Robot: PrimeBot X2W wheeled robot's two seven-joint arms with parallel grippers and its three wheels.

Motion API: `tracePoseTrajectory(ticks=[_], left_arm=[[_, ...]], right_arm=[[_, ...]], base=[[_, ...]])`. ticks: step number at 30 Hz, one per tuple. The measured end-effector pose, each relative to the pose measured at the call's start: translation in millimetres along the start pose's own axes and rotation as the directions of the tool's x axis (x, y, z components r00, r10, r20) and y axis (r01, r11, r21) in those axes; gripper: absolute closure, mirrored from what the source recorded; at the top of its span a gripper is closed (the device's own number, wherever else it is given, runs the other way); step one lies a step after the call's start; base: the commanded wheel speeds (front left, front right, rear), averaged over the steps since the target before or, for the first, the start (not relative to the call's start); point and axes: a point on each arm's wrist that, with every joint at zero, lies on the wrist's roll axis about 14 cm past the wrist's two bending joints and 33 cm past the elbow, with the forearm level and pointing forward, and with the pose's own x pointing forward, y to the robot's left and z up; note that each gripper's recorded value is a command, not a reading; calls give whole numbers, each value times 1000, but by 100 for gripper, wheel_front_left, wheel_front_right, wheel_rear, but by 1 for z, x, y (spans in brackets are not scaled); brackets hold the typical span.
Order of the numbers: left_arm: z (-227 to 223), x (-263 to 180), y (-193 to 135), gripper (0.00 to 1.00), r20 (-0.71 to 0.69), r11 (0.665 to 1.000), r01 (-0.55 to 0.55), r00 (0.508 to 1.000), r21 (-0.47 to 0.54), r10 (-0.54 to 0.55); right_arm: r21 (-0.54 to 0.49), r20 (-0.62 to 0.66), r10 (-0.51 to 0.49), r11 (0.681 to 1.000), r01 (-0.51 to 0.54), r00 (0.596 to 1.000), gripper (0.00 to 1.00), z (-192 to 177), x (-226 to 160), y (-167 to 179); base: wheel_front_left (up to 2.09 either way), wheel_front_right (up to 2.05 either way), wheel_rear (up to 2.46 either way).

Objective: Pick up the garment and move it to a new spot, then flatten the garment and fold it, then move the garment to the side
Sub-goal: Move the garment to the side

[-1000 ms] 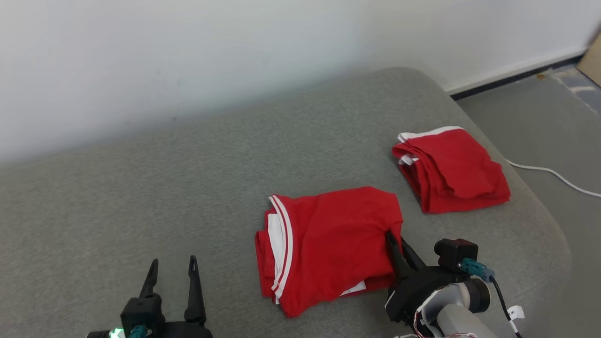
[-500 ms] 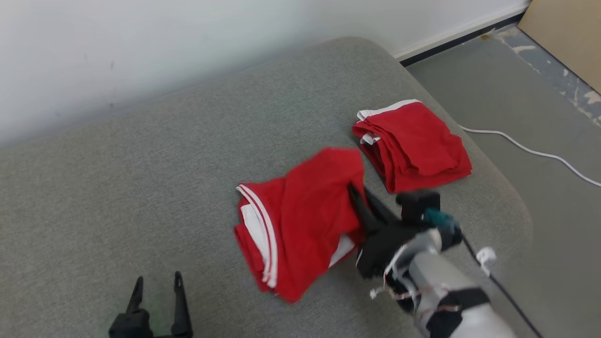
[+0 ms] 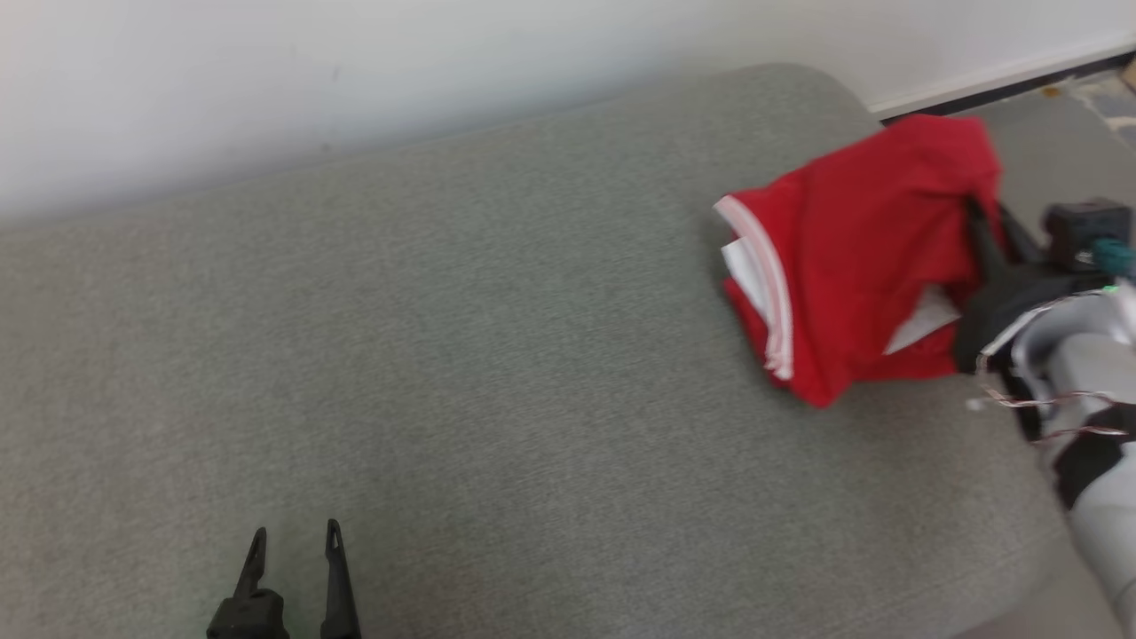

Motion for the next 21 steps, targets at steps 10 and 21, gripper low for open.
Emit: tracePoseTrajectory(ticks=[10, 21], left_arm=[[-10, -7, 31, 0, -24, 996, -90, 996, -2, 90], [0, -22, 58, 0, 3, 982, -186, 982, 0, 186]], right_arm=[[-85, 4, -175, 981, 175, 984, 0, 11, 15, -69], [90, 120, 56, 994, -67, 991, 0, 1, 3, 84]], base=[[0, 0, 0], [0, 0, 0]])
